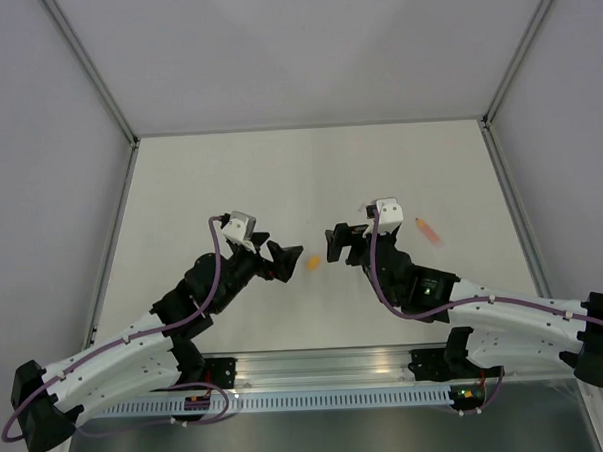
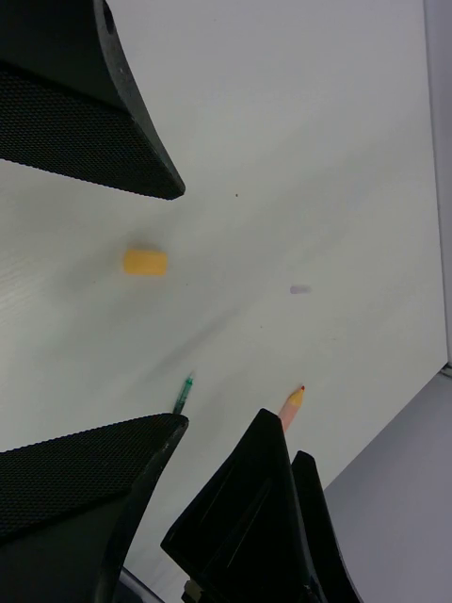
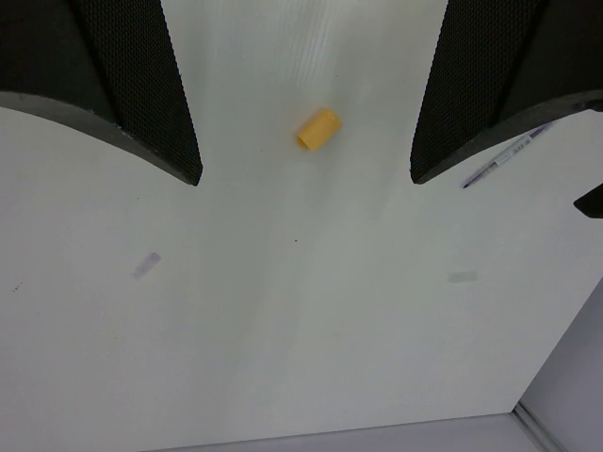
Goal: Insert the pens into the pen caps
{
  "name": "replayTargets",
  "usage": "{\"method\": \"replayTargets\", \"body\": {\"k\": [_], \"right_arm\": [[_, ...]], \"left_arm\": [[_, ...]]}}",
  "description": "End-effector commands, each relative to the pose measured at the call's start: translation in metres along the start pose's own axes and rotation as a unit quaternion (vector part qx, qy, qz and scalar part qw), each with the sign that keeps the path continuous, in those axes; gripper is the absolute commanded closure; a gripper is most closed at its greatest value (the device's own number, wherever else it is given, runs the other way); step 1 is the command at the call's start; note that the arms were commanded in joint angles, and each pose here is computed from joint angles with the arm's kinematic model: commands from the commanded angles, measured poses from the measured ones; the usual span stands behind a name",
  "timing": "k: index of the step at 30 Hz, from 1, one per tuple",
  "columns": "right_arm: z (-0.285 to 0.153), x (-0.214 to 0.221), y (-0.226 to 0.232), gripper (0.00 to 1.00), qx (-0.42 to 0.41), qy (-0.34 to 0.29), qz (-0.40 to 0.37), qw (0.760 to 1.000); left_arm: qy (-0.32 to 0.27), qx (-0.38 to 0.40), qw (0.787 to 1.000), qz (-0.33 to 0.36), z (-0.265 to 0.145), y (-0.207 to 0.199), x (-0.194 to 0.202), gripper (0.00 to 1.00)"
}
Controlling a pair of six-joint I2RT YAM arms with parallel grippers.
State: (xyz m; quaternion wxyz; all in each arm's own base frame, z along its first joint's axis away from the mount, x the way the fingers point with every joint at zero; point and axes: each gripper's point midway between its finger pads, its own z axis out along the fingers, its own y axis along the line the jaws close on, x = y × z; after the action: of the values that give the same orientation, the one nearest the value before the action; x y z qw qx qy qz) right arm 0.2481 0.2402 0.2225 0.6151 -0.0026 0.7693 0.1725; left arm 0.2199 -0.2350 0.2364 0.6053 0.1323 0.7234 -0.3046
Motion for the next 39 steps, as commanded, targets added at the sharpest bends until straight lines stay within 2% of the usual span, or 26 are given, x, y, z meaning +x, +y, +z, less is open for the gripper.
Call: {"method": "replayTargets", "body": {"k": [1,5,8,9,11,12,13,15,16,21,22,24,26,28,31,39], "right_arm": [[0.000,-0.019,0.005,0.02,0.002,-0.021,0.021,1.000],[0.003,-0.018,0.004,0.02,0.004,-0.024,-0.002,1.000],[0.011,-0.017,-0.011,0.02,0.062,-0.025,-0.062,0.996],[0.014,-0.034,0.000,0.02,0.052,-0.025,-0.073,0.996],[0.025,-0.029,-0.008,0.02,0.056,0.025,-0.159,0.985],[0.031,-0.048,0.000,0.03,0.044,0.029,-0.152,0.987],[0.040,-0.049,-0.028,0.03,0.077,0.060,-0.166,0.981],[0.054,-0.056,-0.035,0.03,0.068,0.093,-0.156,0.981],[0.057,-0.056,-0.064,0.03,0.099,0.118,-0.159,0.975],[0.061,-0.057,-0.126,0.03,0.141,0.186,-0.162,0.959],[0.061,-0.056,-0.155,0.04,0.171,0.205,-0.153,0.952],[0.064,-0.038,-0.192,0.05,0.186,0.254,-0.119,0.942],[0.069,-0.014,-0.212,0.11,0.187,0.292,-0.084,0.934],[0.068,0.008,-0.231,0.14,0.187,0.324,-0.038,0.927],[0.063,0.033,-0.251,0.16,0.204,0.360,-0.017,0.910],[0.050,0.082,-0.281,0.18,0.238,0.437,-0.024,0.867]], "left_arm": [[-0.020,-0.002,1.000,0.006,0.002,0.000,-0.009,0.00],[-0.018,-0.004,1.000,0.006,0.003,0.000,-0.007,0.00],[-0.017,-0.010,1.000,0.007,0.004,0.003,-0.006,0.00],[-0.016,-0.011,1.000,0.008,0.005,0.003,-0.006,0.00],[-0.015,-0.011,1.000,0.007,0.005,0.003,-0.005,0.00],[-0.016,-0.011,1.000,0.005,0.004,0.003,-0.005,0.00],[-0.017,-0.010,1.000,0.003,0.004,0.003,-0.005,0.00],[-0.021,-0.012,1.000,0.002,0.003,0.004,-0.007,0.00],[-0.021,-0.013,1.000,0.002,0.002,0.004,-0.007,0.00],[-0.034,-0.012,0.999,-0.003,-0.003,0.005,-0.013,0.00],[-0.038,-0.011,0.999,-0.005,-0.004,0.005,-0.014,0.00],[-0.046,-0.008,0.999,-0.008,-0.007,0.004,-0.019,0.00],[-0.054,-0.014,0.998,-0.008,-0.011,0.007,-0.023,0.00],[-0.060,-0.020,0.998,-0.007,-0.014,0.010,-0.025,0.00],[-0.072,-0.029,0.997,-0.009,-0.017,0.015,-0.029,0.00],[-0.073,-0.021,0.997,-0.011,-0.019,0.012,-0.031,0.00]]}}
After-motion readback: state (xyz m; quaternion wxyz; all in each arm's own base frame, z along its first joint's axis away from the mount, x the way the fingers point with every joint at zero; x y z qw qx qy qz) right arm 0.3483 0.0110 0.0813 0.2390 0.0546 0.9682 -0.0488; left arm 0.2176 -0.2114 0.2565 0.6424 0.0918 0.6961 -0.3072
